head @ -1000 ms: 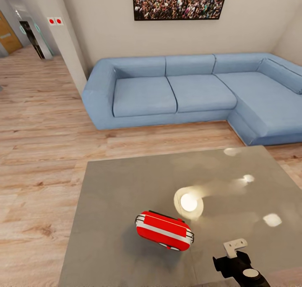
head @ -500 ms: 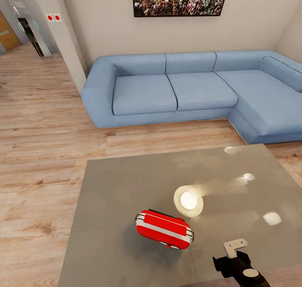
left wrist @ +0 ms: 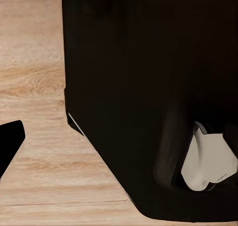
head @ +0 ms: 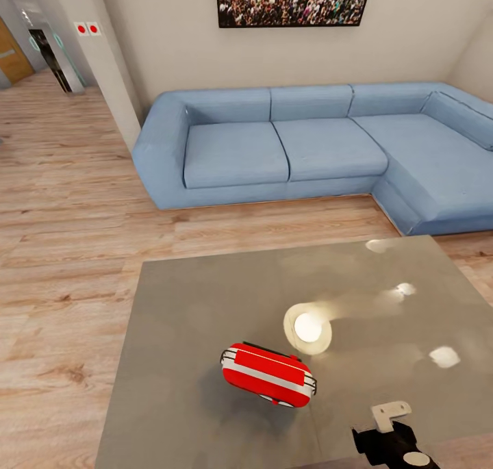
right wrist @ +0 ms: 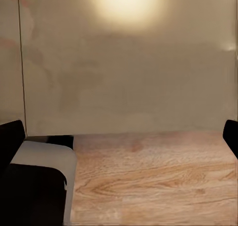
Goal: Turn on the radio receiver that's on the table in the living room.
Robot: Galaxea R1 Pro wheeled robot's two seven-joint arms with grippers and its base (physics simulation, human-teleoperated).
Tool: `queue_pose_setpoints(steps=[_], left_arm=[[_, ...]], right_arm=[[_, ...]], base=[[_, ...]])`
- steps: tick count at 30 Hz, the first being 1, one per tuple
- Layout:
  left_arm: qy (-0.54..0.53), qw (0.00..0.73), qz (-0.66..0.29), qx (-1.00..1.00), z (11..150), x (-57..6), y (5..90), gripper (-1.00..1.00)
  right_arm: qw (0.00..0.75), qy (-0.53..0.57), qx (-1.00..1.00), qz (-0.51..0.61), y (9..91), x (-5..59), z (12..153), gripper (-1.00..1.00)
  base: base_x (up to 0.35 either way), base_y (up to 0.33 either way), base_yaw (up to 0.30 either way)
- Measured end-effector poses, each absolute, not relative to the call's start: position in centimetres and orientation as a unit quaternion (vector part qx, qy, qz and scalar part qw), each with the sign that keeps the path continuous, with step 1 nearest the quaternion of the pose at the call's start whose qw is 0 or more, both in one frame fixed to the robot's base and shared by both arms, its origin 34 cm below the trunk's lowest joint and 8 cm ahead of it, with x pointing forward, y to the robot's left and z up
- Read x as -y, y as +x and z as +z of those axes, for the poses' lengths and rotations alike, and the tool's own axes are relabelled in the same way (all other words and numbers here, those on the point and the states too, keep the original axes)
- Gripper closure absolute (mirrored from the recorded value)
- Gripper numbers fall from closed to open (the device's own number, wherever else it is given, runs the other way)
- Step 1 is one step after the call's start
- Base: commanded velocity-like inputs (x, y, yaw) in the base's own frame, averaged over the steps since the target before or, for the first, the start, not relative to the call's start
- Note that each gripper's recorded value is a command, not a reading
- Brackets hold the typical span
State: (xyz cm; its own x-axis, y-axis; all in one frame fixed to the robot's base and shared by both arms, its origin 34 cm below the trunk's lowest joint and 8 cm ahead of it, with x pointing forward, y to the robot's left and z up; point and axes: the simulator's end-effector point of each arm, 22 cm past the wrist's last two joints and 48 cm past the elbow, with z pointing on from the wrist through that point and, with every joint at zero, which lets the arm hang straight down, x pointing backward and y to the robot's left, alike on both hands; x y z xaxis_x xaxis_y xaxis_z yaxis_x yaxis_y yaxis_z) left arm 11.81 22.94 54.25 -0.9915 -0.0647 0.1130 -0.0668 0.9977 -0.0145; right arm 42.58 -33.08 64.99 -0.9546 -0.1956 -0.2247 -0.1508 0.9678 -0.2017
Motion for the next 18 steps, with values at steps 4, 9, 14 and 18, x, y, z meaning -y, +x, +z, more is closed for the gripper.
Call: queue_pose_setpoints(steps=[4, 9, 14, 18], left_arm=[[0.041, 0.036, 0.011, 0.998, 54.0, -22.4, 13.7, -1.00], [0.045, 0.020, 0.013, 0.999, 53.8, -22.0, 15.3, -1.00], [0.047, 0.006, 0.014, 0.999, 53.8, -22.0, 16.6, -1.00], [0.048, -0.005, 0.014, 0.999, 53.7, -22.0, 17.7, -1.00]], right_arm=[[0.120, -0.095, -0.984, -0.093, 41.8, 33.2, 65.1, -1.00], [0.129, -0.101, -0.982, -0.097, 42.4, 33.6, 65.6, -1.00], [0.129, -0.103, -0.981, -0.098, 42.5, 33.7, 65.7, -1.00], [0.128, -0.103, -0.981, -0.098, 42.5, 33.7, 65.7, -1.00]], base=[[0.000, 0.000, 0.000], [0.000, 0.000, 0.000], [0.000, 0.000, 0.000], [0.000, 0.000, 0.000]])
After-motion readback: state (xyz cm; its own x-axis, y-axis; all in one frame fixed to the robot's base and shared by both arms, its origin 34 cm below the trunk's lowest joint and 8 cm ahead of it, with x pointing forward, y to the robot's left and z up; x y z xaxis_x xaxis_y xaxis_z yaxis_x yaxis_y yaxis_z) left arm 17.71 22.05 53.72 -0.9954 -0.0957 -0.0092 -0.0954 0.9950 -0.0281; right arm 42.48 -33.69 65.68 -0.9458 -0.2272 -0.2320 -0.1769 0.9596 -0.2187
